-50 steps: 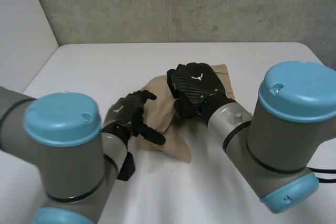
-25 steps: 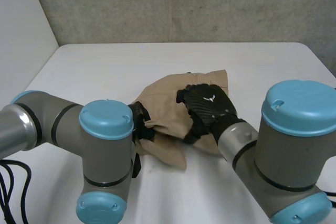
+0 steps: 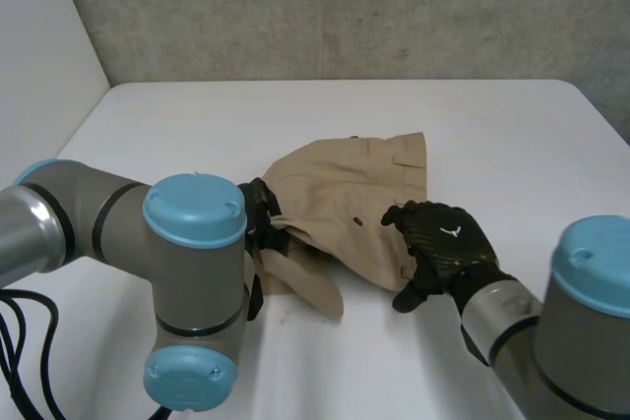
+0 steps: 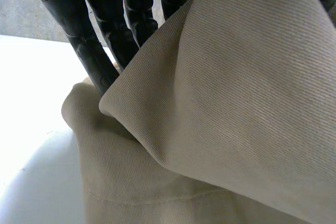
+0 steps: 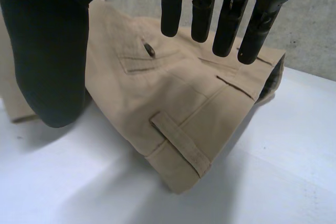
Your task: Fold the shorts.
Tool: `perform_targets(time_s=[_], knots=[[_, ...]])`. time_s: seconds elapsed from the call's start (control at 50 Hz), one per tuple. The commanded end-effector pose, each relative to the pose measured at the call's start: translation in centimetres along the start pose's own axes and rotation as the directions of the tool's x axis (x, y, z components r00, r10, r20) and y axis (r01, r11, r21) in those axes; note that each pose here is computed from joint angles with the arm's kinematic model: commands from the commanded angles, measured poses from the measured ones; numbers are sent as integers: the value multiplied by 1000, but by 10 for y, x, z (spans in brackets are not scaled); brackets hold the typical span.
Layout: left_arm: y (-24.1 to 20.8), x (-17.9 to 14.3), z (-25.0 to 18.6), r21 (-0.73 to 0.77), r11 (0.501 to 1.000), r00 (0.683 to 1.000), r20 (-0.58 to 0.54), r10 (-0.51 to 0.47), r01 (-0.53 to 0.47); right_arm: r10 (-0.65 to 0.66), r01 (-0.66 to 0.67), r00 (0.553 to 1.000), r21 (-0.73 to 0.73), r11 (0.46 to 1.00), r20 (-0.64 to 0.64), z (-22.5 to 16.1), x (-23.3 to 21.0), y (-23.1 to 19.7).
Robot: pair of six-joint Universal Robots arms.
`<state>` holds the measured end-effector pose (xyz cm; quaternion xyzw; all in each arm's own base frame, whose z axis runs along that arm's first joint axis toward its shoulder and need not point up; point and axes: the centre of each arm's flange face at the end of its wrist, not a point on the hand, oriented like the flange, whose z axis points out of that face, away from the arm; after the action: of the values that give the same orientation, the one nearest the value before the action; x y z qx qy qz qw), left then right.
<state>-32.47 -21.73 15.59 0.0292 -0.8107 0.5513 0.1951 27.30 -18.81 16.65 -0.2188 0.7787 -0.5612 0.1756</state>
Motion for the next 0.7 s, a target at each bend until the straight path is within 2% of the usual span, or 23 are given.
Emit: perform_targets(time_s=[0.02, 0.2, 0.26, 0.34, 0.38, 0.42, 0.46, 0.48, 0.5, 0.56, 0.66, 0.7], knots=[[-3, 0, -1, 4, 1000, 1000, -2, -3, 3, -7, 8, 999, 23, 1000, -34, 31, 2, 13], [-11, -1, -1, 20, 1000, 1000, 2, -10, 10, -11, 15, 996, 42, 999, -87, 59, 3, 23], [-17, 0, -4, 30, 999, 1000, -3, 12, -12, -3, 19, 992, 123, 992, -125, 63, 4, 8], [-33, 4, -12, 42, 994, 994, -24, 103, -102, -67, 111, 986, 305, 946, -151, 47, 6, -48], [-49, 8, -20, 62, 982, 982, -55, 180, -177, -124, 177, 978, 358, 917, -167, 35, 5, -70], [-71, 14, -32, 100, 964, 962, -96, 256, -247, -216, 281, 957, 428, 859, -196, 19, 2, -100], [-88, 18, -41, 144, 949, 946, -121, 300, -282, -270, 342, 938, 467, 815, -216, 8, -1, -117], [-97, 20, -46, 169, 940, 938, -131, 320, -297, -328, 401, 916, 492, 773, -231, -2, -5, -129], [-115, 24, -58, 224, 919, 921, -150, 360, -323, -356, 429, 903, 499, 753, -239, -7, -7, -134], [-143, 29, -75, 311, 882, 896, -158, 415, -354, -418, 508, 861, 514, 691, -289, -29, -10, -162], [-203, 41, -135, 502, 777, 839, -166, 518, -380, -424, 529, 849, 543, 652, -317, -71, -13, -202], [-220, 45, -161, 543, 756, 828, -182, 530, -364, -420, 527, 850, 554, 644, -319, -90, -14, -218]])
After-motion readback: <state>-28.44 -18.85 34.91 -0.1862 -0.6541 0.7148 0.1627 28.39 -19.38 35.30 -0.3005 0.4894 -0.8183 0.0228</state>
